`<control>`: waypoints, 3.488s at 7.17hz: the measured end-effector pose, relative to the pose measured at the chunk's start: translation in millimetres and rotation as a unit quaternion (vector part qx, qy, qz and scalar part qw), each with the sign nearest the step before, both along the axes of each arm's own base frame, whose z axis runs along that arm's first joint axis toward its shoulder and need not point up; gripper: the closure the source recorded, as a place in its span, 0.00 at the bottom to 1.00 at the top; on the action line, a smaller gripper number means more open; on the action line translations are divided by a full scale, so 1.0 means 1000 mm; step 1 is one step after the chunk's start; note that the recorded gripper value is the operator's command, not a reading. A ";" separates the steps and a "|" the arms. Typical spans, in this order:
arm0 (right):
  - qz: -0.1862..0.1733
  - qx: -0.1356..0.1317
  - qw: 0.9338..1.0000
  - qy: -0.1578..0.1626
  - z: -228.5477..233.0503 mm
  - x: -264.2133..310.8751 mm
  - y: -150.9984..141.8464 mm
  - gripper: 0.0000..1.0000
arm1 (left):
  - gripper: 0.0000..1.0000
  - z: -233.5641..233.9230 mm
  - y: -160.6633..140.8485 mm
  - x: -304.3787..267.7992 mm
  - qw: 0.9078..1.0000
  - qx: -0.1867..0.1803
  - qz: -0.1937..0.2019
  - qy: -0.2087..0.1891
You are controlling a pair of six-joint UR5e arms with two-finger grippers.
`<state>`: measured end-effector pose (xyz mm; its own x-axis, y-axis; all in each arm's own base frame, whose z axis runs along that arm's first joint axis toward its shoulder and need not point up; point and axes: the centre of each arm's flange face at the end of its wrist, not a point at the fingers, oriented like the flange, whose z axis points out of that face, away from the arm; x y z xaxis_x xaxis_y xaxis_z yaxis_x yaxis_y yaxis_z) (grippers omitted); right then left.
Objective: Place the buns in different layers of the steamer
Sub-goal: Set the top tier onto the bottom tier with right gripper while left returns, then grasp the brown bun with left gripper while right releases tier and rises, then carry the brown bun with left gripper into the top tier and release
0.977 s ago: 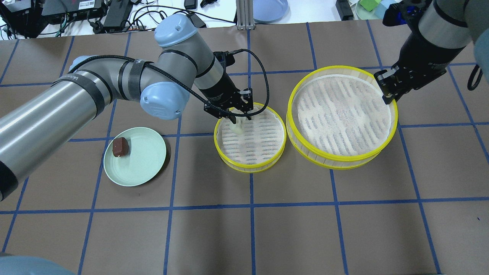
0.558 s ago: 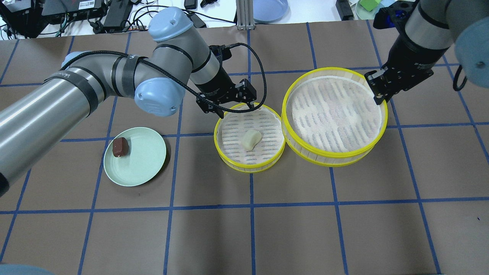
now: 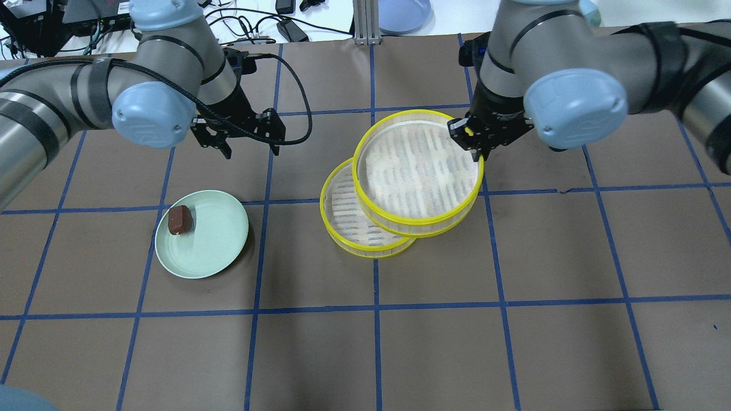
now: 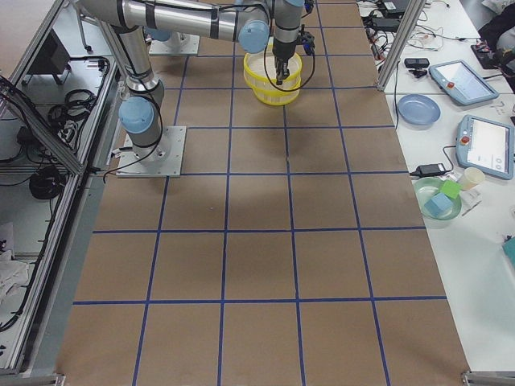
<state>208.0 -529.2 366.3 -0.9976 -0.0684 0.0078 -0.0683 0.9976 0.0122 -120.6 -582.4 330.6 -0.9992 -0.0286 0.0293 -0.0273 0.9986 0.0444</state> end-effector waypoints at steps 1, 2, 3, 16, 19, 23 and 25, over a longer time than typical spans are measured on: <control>-0.009 0.000 1.000 0.008 -0.021 0.025 -0.002 0.81 | 0.00 -0.003 -0.003 0.040 1.000 0.010 0.020 -0.007; -0.012 0.000 1.000 0.018 -0.038 0.041 -0.003 0.81 | 0.00 -0.013 -0.002 0.072 0.999 0.027 0.028 -0.009; -0.013 0.001 1.000 0.023 -0.052 0.051 -0.005 0.81 | 0.00 -0.029 0.003 0.100 0.998 0.051 0.030 -0.008; -0.043 -0.044 0.998 0.006 0.151 0.013 0.028 0.00 | 1.00 -0.118 -0.006 0.160 0.990 0.125 0.046 0.038; -0.050 -0.017 0.999 0.014 0.165 0.001 0.061 0.02 | 1.00 -0.028 -0.024 0.099 0.991 0.057 0.109 0.060; -0.057 -0.031 0.998 0.010 0.156 -0.011 0.062 0.00 | 1.00 0.022 0.000 -0.069 0.975 0.052 0.165 0.143; -0.051 -0.031 0.998 0.011 0.156 -0.011 0.063 0.00 | 0.97 0.008 0.018 -0.131 0.958 0.077 0.182 0.208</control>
